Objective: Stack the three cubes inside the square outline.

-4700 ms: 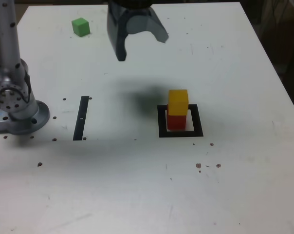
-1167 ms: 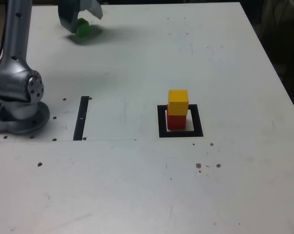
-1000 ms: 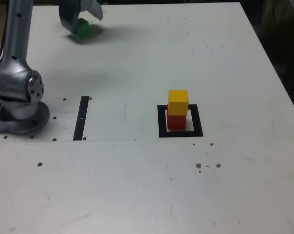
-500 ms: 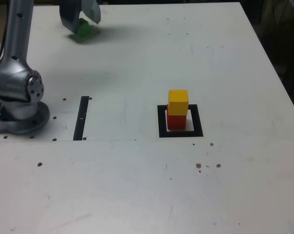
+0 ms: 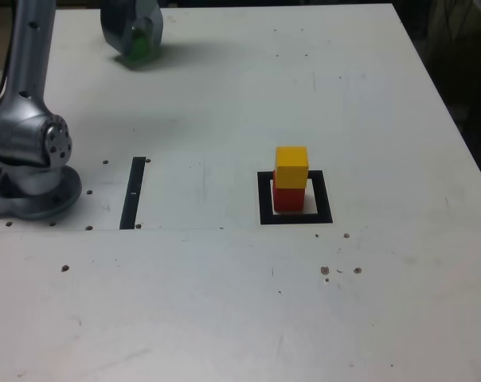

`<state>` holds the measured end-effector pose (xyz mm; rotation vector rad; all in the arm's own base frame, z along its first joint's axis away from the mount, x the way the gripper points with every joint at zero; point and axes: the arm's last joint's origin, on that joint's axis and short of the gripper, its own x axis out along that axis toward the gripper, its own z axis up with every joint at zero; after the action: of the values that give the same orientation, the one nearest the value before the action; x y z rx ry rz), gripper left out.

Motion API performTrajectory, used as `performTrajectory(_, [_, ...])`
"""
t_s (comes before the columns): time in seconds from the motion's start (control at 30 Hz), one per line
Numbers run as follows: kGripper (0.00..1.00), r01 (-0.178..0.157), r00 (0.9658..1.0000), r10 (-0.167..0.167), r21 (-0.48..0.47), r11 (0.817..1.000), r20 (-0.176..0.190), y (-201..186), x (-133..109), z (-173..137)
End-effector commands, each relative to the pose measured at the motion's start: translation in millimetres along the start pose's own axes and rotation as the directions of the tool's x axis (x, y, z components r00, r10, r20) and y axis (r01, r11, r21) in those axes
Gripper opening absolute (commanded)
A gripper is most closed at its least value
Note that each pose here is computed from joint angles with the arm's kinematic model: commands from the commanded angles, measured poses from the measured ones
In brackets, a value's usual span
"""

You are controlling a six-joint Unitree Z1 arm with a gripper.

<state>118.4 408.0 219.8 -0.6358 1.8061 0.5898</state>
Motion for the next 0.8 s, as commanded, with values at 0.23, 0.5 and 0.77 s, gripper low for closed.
performTrajectory(0.23, [0.30,0.001,1.0000,-0.001,0.011,1.000,0.002,-3,0,3])
performTrajectory(0.5, [0.30,0.002,1.0000,-0.002,0.025,1.000,0.007,-5,-4,0])
performTrajectory(0.77, [0.30,-0.004,0.9991,0.000,0.080,0.997,0.041,-30,-25,-9])
